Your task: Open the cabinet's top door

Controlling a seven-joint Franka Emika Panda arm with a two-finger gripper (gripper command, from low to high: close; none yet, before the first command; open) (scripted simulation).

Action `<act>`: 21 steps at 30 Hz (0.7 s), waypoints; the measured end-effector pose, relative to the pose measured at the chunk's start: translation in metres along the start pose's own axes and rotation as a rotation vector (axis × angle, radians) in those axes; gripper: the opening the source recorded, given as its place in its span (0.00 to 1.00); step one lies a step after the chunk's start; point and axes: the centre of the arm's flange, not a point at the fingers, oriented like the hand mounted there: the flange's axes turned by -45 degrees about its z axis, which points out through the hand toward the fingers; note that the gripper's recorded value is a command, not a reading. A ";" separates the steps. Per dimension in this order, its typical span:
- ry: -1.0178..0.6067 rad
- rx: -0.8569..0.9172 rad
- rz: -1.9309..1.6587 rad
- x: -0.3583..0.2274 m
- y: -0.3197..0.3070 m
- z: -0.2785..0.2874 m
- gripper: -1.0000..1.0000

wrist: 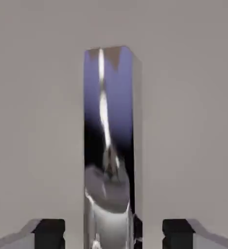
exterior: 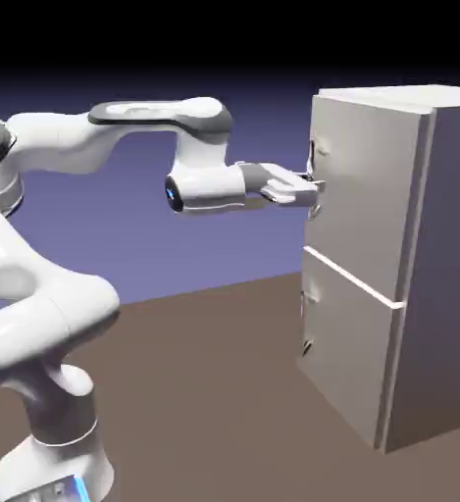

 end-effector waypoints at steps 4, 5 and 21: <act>0.000 -0.055 0.001 0.000 -0.008 -0.013 0.00; 0.000 -0.066 0.001 0.000 -0.010 -0.016 0.00; -0.001 -0.394 -0.001 0.000 -0.074 -0.081 0.00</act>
